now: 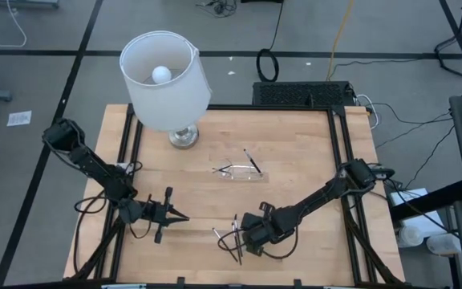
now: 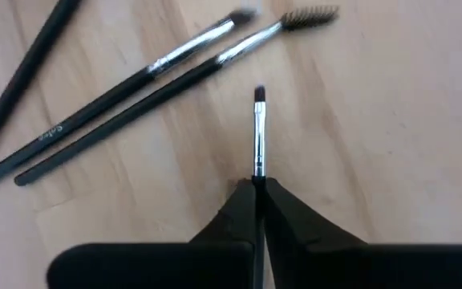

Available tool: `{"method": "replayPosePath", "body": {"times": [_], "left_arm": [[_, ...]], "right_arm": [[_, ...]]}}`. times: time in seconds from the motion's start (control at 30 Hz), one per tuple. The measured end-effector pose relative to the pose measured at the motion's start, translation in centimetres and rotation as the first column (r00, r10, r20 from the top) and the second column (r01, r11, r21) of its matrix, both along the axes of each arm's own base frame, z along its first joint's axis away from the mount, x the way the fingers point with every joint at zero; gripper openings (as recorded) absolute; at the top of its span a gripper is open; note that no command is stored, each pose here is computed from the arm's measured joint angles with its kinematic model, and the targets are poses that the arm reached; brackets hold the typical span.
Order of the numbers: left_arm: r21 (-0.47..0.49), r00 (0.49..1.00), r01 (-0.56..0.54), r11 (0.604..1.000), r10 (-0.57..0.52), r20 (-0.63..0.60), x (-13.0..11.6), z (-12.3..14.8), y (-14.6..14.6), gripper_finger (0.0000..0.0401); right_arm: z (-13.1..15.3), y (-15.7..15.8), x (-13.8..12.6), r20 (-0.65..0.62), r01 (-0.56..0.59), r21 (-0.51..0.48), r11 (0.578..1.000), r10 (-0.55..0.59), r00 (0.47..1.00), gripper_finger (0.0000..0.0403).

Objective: Sort items
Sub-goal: Put the eyeshadow brush into the transparent organizer

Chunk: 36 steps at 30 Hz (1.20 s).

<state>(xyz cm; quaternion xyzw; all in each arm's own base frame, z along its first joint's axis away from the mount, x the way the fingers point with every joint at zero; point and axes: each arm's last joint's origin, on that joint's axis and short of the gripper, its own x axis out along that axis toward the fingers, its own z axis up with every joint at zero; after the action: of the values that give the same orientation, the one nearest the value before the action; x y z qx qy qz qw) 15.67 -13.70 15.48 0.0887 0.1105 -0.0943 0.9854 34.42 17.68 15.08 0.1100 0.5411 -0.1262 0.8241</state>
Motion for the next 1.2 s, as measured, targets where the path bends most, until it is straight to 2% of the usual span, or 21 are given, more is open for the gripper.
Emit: {"method": "replayPosePath", "body": {"times": [0.13,0.27,0.4,0.5,0.57,0.67,0.73,0.83,0.9,0.97,1.2], "left_arm": [[-0.001,1.000,0.000,1.000,0.000,0.000,0.0,0.0,0.0,0.0026],[-0.002,1.000,-0.001,1.000,0.001,0.000,0.0,0.0,0.0,0.0026],[-0.002,1.000,0.000,1.000,0.000,-0.001,0.0,0.0,0.0,0.0026],[-0.002,1.000,-0.001,1.000,0.001,-0.002,0.0,0.0,0.0,0.0026],[-0.003,1.000,-0.001,1.000,0.001,-0.003,0.0,0.0,0.0,0.0026],[-0.005,1.000,-0.001,1.000,0.001,-0.001,0.0,0.0,0.0,0.0026],[-0.004,1.000,-0.001,1.000,0.001,-0.001,0.0,0.0,0.0,0.0026],[-0.004,1.000,-0.001,1.000,0.001,-0.001,0.0,0.0,0.0,0.0026],[-0.004,1.000,-0.001,1.000,0.001,-0.001,0.0,0.0,0.0,0.0026],[0.000,1.000,0.000,1.000,0.000,0.000,0.0,0.0,0.0,0.0026],[0.019,1.000,0.003,1.000,-0.003,-0.003,0.0,-0.1,0.0,0.0026]], "right_arm": [[5.1,-0.5,0.0,0.222,-0.007,-0.044,0.999,0.016,0.975,0.0001],[8.3,-0.8,-0.8,0.332,-0.035,-0.129,0.991,0.077,0.940,0.0001],[12.2,-0.9,-1.5,0.482,-0.048,-0.239,0.970,0.161,0.861,0.0001],[13.7,-1.1,-2.0,0.557,-0.065,-0.303,0.951,0.232,0.797,0.0001],[13.9,-1.2,-2.3,0.627,-0.095,-0.318,0.943,0.284,0.726,0.0000],[13.7,-1.7,-3.1,0.745,-0.112,-0.353,0.929,0.352,0.567,0.0000],[12.5,-2.3,-3.7,0.799,-0.125,-0.369,0.921,0.383,0.464,0.0000],[10.2,-3.7,-4.7,0.850,-0.132,-0.377,0.917,0.399,0.343,0.0000],[9.4,-4.7,-5.3,0.876,-0.106,-0.377,0.920,0.392,0.283,0.0000],[8.4,-5.5,-5.8,0.878,-0.084,-0.385,0.919,0.393,0.272,0.0000],[5.7,-7.4,-6.8,0.839,-0.046,-0.426,0.904,0.414,0.352,0.0000]]}}
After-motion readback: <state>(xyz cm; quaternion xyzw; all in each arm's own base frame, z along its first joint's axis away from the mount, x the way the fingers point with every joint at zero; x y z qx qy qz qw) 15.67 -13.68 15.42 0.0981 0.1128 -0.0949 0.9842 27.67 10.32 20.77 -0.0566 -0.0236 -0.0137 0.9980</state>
